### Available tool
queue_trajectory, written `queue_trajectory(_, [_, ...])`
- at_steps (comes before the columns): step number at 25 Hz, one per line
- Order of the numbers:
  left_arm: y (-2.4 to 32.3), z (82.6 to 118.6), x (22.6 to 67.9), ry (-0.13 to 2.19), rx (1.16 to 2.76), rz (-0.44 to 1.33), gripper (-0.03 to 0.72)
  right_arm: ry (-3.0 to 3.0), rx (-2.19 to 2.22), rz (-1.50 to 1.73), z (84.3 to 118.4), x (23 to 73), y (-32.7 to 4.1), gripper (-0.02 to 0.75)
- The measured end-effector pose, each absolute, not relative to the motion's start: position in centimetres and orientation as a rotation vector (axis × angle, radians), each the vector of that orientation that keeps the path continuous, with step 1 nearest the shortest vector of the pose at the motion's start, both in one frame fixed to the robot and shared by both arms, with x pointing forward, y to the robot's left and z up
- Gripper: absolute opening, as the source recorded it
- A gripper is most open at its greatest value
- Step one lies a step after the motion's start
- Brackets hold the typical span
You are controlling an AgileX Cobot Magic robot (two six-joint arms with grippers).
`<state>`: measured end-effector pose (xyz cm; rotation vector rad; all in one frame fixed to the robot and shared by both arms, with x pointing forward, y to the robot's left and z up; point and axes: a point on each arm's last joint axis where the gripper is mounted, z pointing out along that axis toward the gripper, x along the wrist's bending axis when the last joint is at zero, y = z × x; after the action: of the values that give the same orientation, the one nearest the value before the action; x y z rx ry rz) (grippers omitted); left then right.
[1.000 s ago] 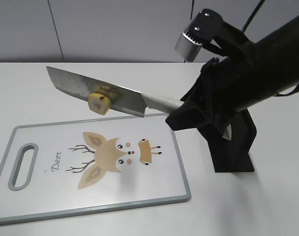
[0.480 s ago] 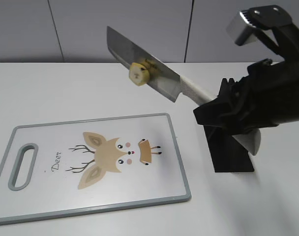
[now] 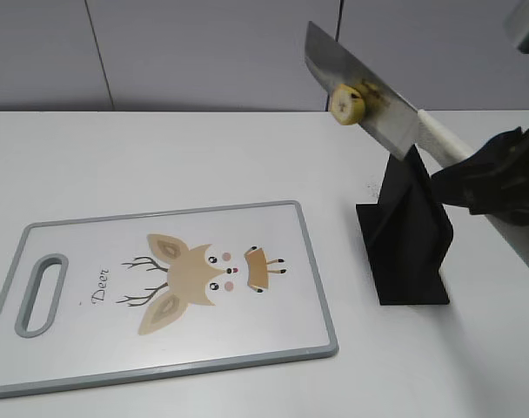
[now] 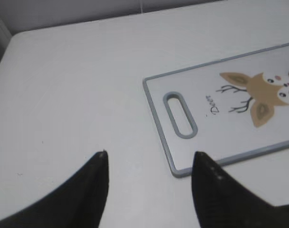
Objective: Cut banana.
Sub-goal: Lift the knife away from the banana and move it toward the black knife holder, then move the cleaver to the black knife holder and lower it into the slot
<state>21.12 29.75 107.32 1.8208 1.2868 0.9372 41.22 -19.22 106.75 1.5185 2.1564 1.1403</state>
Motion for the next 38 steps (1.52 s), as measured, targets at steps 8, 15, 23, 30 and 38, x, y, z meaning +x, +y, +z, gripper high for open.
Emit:
queue_trajectory(8, [29.3,105.1,23.2,1.283,1.799,0.904,0.529,2.029,1.683,1.015,107.1,40.2,-21.1,0.169])
queue_trajectory(15, [29.3,104.6,23.4,1.292,1.804,0.894,0.529,1.939,1.8,0.96,106.2,40.2,-21.7,0.169])
queue_trajectory(23, [29.3,104.6,23.4,1.292,1.803,0.895,0.529,1.929,1.837,0.929,104.9,40.9,-21.4,0.169])
queue_trajectory(30, [29.3,104.6,23.4,1.292,1.803,0.895,0.528,1.989,1.862,0.825,102.3,43.1,-20.2,0.169])
queue_trajectory(38, [29.3,104.6,23.4,1.291,1.803,0.896,0.528,1.958,1.854,0.805,101.8,43.8,-20.2,0.169])
